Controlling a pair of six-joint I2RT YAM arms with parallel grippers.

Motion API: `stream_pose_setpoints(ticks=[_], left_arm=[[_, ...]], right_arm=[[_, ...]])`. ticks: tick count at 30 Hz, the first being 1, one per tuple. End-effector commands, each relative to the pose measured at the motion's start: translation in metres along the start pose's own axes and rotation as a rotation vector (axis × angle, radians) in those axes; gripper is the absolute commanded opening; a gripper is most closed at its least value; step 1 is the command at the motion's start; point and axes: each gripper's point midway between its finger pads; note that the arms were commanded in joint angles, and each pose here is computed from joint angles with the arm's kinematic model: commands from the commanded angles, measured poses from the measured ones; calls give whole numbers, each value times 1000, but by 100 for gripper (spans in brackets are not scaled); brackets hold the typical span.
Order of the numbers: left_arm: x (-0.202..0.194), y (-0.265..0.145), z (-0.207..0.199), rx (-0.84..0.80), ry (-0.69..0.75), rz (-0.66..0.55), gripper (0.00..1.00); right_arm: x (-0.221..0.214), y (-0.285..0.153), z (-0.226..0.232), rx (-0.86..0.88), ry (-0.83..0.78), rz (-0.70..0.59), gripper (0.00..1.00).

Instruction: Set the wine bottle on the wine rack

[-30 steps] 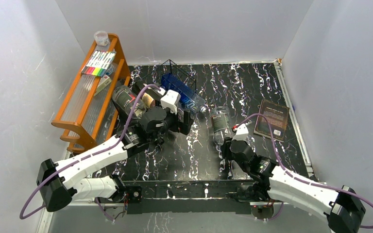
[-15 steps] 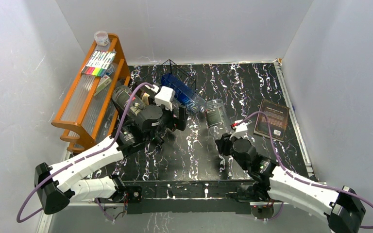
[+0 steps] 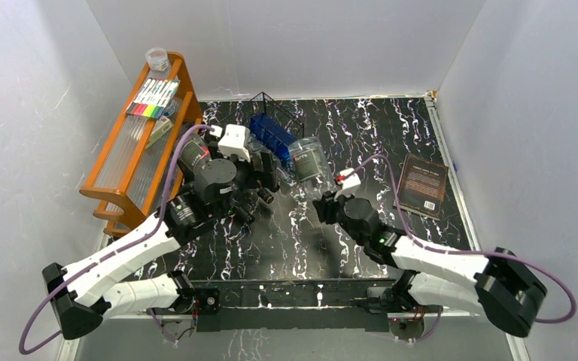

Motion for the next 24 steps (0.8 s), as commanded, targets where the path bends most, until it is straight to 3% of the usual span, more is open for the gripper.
stream_pose_setpoints(ticks=[1, 11, 24], left_arm=[[43, -19, 11, 34, -60, -121, 98], [46, -35, 25, 63, -53, -121, 98], [76, -61, 34, 57, -58, -178, 98]], right_arm=[[196, -3, 28, 113, 138, -585, 0], [245, 69, 41, 255, 91, -601, 0], [241, 138, 61, 408, 57, -460, 0]])
Point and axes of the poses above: each gripper's point midway between its finger pads, its own y axis out along the fingers, its own z axis along the line the jaws close on, x = y × z, and after that the axes turned 8 degrees about -y, right-handed
